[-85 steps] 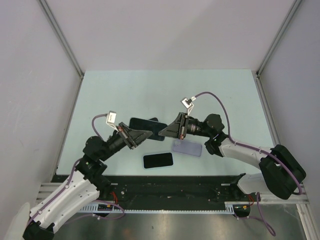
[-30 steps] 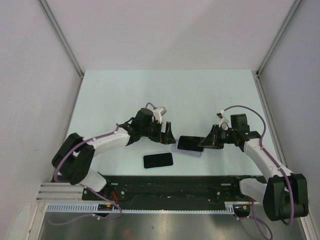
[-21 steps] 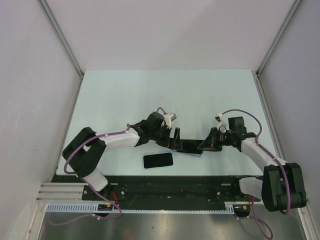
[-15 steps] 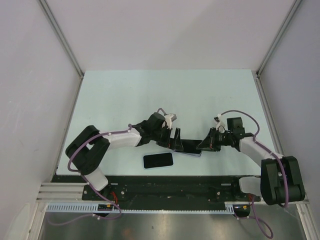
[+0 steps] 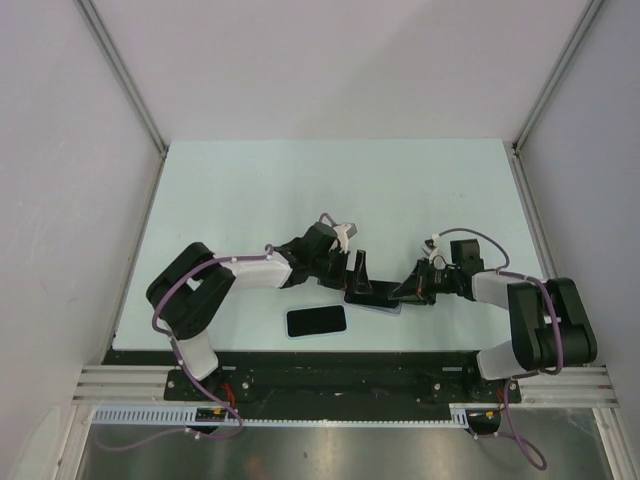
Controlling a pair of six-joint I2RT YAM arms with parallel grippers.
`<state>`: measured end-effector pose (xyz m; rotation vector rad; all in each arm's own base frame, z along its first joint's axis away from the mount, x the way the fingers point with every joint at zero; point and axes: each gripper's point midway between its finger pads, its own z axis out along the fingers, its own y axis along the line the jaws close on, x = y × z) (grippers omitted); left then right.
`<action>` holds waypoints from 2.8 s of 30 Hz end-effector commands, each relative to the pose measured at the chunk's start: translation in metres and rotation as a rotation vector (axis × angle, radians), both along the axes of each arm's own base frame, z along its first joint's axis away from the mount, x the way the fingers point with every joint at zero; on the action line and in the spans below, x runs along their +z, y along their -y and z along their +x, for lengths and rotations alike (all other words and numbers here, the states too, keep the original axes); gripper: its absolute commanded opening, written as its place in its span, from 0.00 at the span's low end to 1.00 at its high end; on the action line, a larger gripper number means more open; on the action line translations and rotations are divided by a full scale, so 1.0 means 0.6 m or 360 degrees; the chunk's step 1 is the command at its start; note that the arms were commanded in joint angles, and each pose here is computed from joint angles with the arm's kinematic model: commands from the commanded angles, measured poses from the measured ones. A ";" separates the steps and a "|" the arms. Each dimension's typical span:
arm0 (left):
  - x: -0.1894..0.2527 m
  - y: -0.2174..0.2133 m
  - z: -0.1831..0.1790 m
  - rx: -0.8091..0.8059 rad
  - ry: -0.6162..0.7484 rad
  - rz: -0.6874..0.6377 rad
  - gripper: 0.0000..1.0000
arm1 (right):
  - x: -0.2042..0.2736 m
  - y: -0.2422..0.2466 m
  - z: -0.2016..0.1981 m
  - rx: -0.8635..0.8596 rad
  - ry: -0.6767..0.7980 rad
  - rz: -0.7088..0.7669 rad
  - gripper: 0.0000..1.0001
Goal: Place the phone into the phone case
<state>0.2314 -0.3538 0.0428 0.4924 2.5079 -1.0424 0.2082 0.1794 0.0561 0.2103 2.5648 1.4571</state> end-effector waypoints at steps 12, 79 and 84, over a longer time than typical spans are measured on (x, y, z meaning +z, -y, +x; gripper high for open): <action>0.025 -0.004 0.018 0.0076 0.0127 0.0015 1.00 | -0.120 -0.023 0.000 -0.0003 -0.0160 -0.0119 0.00; -0.091 -0.160 -0.003 0.0190 0.0114 0.0783 0.00 | 0.028 -0.072 0.045 0.0249 0.0558 -0.1237 0.63; -0.086 -0.164 -0.003 0.0210 0.0130 0.0782 0.00 | 0.054 -0.060 0.044 0.0175 0.0477 -0.0798 0.65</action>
